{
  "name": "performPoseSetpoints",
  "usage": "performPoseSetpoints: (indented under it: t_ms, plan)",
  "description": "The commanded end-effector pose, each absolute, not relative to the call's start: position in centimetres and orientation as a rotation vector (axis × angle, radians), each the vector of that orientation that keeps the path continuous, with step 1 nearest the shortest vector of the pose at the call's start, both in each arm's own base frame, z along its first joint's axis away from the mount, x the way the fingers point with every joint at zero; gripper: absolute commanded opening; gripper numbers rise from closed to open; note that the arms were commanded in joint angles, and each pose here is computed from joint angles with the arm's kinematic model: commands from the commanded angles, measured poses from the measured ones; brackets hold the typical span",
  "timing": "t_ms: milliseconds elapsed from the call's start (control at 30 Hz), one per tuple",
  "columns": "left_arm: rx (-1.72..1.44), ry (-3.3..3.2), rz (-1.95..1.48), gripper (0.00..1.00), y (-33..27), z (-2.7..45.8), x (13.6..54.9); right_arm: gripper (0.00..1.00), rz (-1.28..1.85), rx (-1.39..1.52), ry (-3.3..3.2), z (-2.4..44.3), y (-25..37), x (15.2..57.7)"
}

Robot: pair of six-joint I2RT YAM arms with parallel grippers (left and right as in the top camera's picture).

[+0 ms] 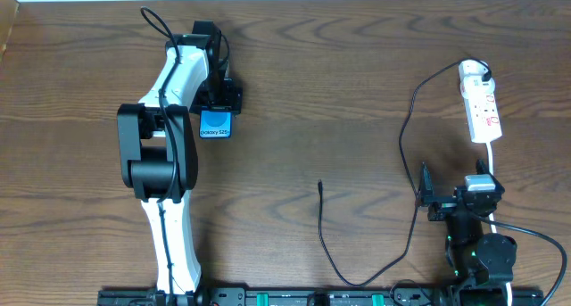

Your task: Plug charger to phone and switch on socket

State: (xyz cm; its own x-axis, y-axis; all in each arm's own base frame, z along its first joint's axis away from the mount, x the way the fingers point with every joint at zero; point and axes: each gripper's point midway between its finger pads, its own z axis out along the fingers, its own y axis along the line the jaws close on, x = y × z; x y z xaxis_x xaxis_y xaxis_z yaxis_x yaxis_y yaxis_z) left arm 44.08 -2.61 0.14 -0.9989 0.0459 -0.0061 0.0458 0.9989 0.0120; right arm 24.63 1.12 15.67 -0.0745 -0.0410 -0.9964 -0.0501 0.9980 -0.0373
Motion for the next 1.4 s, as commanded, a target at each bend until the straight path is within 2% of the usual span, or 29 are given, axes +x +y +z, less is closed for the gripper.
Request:
performPoseSetpoints:
  t_ms: [0,400,1367]
  plan:
    - [0.064,3.129,0.014,0.89,-2.87,0.03,44.6,0.99,-0.001,-0.08,1.649,15.54,1.16,24.61]
    - [0.065,3.129,0.014,0.89,-2.87,0.03,44.6,0.99,-0.001,-0.08,1.648,15.55,1.16,24.61]
    - [0.065,3.128,0.014,0.78,-2.87,0.03,44.62,0.99,-0.001,-0.08,1.648,15.56,1.16,24.61]
